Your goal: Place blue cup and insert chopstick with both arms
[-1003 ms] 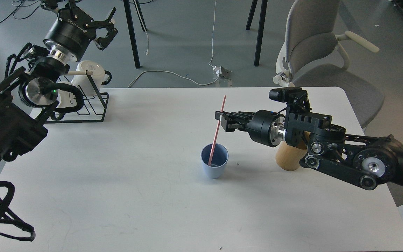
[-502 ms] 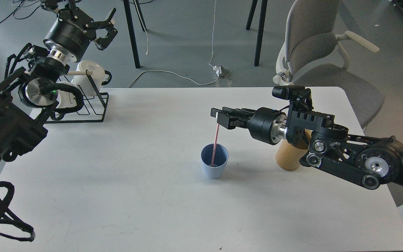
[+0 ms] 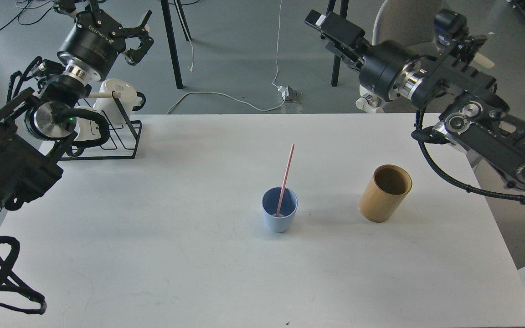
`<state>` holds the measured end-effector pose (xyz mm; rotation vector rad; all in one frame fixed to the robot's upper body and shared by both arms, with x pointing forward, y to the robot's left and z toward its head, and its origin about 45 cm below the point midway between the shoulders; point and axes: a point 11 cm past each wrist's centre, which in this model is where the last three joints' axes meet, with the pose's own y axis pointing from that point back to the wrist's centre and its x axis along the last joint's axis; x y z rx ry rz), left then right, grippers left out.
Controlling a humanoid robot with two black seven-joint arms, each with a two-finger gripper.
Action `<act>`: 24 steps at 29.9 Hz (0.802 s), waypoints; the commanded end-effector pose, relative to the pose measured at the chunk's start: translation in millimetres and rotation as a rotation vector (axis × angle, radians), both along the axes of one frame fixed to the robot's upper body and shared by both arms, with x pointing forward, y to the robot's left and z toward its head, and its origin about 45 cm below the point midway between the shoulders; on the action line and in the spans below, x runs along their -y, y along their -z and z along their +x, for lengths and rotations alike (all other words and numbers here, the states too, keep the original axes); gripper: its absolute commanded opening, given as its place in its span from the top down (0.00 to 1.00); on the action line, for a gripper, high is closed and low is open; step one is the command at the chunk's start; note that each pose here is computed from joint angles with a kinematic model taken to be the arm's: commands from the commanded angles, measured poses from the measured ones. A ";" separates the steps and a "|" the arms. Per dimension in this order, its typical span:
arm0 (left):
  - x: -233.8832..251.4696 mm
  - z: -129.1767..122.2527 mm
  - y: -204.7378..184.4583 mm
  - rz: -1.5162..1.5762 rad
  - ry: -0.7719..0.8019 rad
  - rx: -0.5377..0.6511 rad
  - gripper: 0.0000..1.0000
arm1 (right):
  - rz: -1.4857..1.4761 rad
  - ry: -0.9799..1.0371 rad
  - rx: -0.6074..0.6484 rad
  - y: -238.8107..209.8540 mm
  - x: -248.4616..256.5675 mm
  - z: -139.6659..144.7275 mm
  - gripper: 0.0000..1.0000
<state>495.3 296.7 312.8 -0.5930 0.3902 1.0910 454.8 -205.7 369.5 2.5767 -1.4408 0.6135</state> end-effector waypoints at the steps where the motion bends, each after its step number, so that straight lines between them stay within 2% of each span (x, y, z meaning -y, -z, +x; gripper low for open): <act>1: 1.8 0.3 0.9 -0.009 0.000 -0.001 0.00 | 0.236 0.105 -0.065 -5.7 41.6 19.7 0.00; 6: 6.5 1.5 3.9 -0.034 -0.002 -0.006 0.00 | 0.487 0.174 -0.153 -0.2 71.7 31.2 0.01; 10: 2.5 2.4 1.5 -0.064 -0.020 0.001 0.00 | 0.680 0.236 -0.249 20.5 103.9 42.6 0.00; 14: 5.0 5.5 17.2 -0.078 -0.044 -0.034 0.00 | 0.891 0.236 -0.344 50.0 105.6 51.2 0.01; 20: 4.7 6.1 25.2 -0.082 -0.058 -0.052 0.00 | 1.154 0.158 -0.371 65.0 108.1 48.5 0.00; 24: 4.1 6.2 25.2 -0.083 -0.060 -0.052 0.00 | 1.218 0.105 -0.351 59.9 106.1 47.1 0.00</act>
